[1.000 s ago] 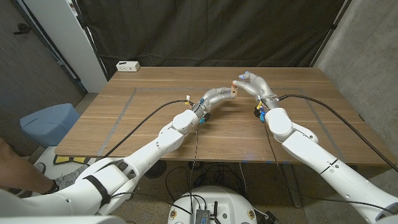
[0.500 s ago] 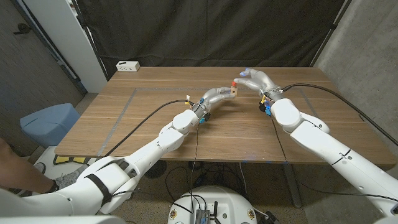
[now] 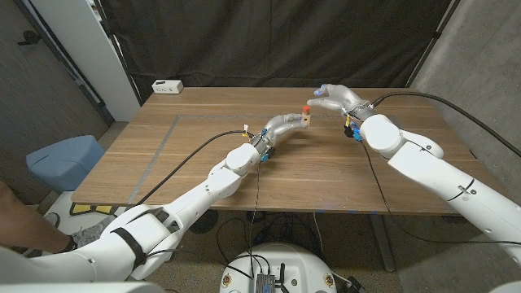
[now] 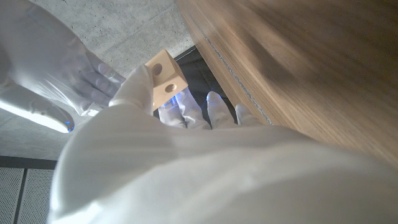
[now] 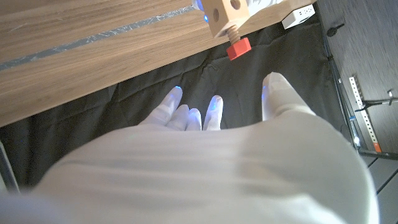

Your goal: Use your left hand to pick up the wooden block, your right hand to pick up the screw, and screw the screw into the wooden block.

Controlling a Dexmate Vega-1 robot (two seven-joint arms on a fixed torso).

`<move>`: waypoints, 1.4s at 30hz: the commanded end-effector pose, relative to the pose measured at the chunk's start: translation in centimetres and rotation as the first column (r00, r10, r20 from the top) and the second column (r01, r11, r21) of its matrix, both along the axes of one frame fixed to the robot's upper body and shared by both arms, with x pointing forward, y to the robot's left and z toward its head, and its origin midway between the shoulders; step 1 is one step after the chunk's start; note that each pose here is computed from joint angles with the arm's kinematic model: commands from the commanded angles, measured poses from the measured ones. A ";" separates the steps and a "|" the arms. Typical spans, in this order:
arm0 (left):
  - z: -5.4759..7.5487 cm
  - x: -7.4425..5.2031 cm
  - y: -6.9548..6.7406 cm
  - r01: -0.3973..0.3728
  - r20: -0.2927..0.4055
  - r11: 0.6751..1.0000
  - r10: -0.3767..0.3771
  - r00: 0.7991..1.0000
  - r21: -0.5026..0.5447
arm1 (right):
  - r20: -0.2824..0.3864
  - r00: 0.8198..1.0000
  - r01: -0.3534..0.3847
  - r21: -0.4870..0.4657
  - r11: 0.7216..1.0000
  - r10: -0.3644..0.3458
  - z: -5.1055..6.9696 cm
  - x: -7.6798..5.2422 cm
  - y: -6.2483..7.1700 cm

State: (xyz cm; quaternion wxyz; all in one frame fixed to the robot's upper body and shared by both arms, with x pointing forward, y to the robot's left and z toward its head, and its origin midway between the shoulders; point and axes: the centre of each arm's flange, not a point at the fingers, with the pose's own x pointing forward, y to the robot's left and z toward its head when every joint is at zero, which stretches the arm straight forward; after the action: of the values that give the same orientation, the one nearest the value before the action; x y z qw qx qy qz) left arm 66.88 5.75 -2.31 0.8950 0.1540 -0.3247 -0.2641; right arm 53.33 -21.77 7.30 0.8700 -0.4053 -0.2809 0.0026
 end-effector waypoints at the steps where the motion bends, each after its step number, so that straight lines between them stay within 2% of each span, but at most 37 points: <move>1: -0.2 -0.3 -0.1 -0.003 0.005 1.000 0.003 1.000 0.003 | -0.049 0.997 0.047 -0.119 0.992 -0.053 2.3 -1.4 0.2; 7: -0.2 -0.3 -0.2 -0.002 0.007 1.000 0.001 1.000 0.005 | -0.071 0.994 0.070 -0.176 0.982 -0.083 3.2 -1.9 0.6; 24: 0.1 -0.4 -0.2 0.003 0.015 1.000 -0.003 1.000 0.012 | -0.105 0.991 0.044 -0.326 0.944 -0.083 5.5 -2.3 1.3; 42: -0.1 -0.7 -0.3 0.007 0.014 1.000 -0.007 1.000 0.017 | -0.121 0.990 0.010 -0.454 0.891 -0.073 6.7 -2.1 1.6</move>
State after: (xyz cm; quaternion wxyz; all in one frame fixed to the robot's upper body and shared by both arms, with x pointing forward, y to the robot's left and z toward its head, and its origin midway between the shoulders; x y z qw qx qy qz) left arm 66.34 5.53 -2.33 0.8911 0.1590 -0.3302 -0.2676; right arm 51.13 -20.20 13.25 0.7925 -0.5687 -0.2117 0.0607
